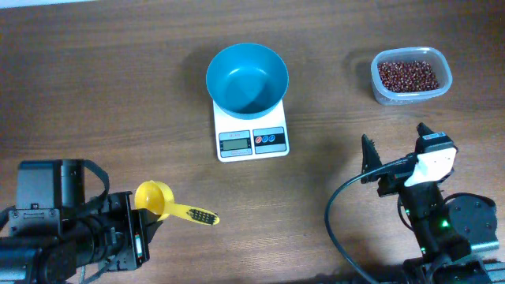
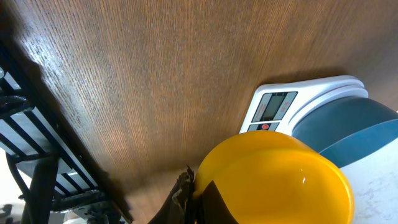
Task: Scoop item into bowl and weigh 50g on scale
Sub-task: 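Lift the scoop with the left gripper, handle pointing right, then move the right gripper to the scoop handle and grasp it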
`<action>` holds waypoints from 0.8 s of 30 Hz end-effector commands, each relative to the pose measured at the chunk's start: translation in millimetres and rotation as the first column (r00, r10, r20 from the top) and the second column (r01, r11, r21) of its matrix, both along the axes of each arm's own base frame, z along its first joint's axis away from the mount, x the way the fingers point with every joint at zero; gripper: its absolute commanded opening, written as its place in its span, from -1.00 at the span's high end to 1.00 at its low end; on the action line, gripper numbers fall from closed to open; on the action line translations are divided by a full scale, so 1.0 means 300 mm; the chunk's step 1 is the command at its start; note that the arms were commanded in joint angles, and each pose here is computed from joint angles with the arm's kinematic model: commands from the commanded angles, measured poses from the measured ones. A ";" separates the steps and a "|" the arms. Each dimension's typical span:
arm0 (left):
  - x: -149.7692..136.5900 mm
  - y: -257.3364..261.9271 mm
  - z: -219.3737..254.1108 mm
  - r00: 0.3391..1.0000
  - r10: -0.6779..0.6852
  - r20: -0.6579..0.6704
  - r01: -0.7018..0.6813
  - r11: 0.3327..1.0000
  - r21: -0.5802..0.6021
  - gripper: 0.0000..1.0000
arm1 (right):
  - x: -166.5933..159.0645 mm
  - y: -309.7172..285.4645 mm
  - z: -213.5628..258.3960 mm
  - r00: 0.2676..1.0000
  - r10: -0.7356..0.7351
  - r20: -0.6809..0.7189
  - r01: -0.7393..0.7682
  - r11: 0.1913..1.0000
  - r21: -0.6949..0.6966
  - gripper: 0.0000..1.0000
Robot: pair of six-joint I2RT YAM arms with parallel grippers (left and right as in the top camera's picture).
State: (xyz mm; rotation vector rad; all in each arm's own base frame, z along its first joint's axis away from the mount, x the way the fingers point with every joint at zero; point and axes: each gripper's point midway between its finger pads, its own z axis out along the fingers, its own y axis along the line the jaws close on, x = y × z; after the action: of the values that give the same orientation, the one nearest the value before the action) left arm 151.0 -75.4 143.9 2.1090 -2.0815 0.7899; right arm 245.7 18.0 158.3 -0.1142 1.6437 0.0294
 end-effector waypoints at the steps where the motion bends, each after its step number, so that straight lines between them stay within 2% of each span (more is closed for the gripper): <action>1: 0.001 -0.006 0.012 1.000 0.019 -0.002 -0.019 1.000 -0.021 1.00 | -0.007 0.056 -0.006 0.996 0.084 -0.025 -0.075 0.961 0.266 -0.98; 3: 0.002 -0.004 0.012 1.000 0.019 -0.001 -0.019 1.000 -0.018 1.00 | -0.018 0.106 0.000 0.985 0.164 -0.045 -0.121 0.862 0.493 -0.98; 5: 0.002 -0.002 0.010 1.000 0.021 -0.001 -0.021 1.000 -0.014 1.00 | -0.046 0.184 0.010 0.952 0.303 -0.044 -0.222 0.783 0.581 -0.98; 7: 0.002 -0.002 0.011 1.000 0.021 0.000 -0.021 1.000 -0.014 1.00 | -0.101 0.280 0.015 0.876 0.480 -0.039 -0.365 0.715 0.596 -0.98; 9: 0.002 -0.002 0.010 1.000 0.021 -0.001 -0.021 1.000 -0.014 1.00 | -0.178 0.367 0.015 0.761 0.647 -0.038 -0.496 0.620 0.608 -0.98; 10: 0.002 -0.002 0.010 1.000 0.021 -0.001 -0.021 1.000 -0.014 1.00 | -0.229 0.409 0.007 0.682 0.729 -0.051 -0.529 0.541 0.654 -0.98; 11: 0.002 -0.002 0.011 1.000 0.021 -0.001 -0.021 1.000 -0.014 1.00 | -0.257 0.428 0.003 0.637 0.768 -0.065 -0.496 0.473 0.728 -0.98; 13: 0.002 -0.002 0.010 1.000 0.021 -0.001 -0.021 1.000 -0.014 1.00 | -0.307 0.457 0.003 0.544 0.833 -0.102 -0.267 0.287 0.920 -0.98; 15: 0.002 -0.002 0.010 1.000 0.021 -0.001 -0.021 1.000 -0.014 1.00 | -0.344 0.475 0.004 0.471 0.874 -0.118 -0.105 0.189 0.976 -0.98; 17: 0.002 -0.002 0.010 1.000 0.021 -0.001 -0.021 1.000 -0.014 1.00 | -0.386 0.491 0.008 0.394 0.911 -0.121 -0.013 0.137 0.991 -0.98; 20: 0.002 -0.002 0.010 1.000 0.022 -0.001 -0.022 1.000 -0.014 1.00 | -0.387 0.491 0.009 0.391 0.913 -0.121 -0.009 0.135 0.991 -0.98; 23: 0.002 -0.002 0.010 1.000 0.022 -0.001 -0.022 1.000 -0.014 1.00 | -0.288 0.446 -0.004 0.558 0.818 -0.138 -0.001 0.167 0.986 -0.98; 24: 0.003 -0.002 0.010 1.000 0.022 0.000 -0.022 1.000 -0.015 1.00 | -0.278 0.441 -0.002 0.578 0.806 -0.132 -0.051 0.197 0.979 -0.97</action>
State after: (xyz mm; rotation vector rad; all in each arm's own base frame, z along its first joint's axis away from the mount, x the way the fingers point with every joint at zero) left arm 151.0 -75.3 143.9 2.1123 -2.0775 0.7893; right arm 143.5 160.2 161.6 0.2791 2.0162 1.8721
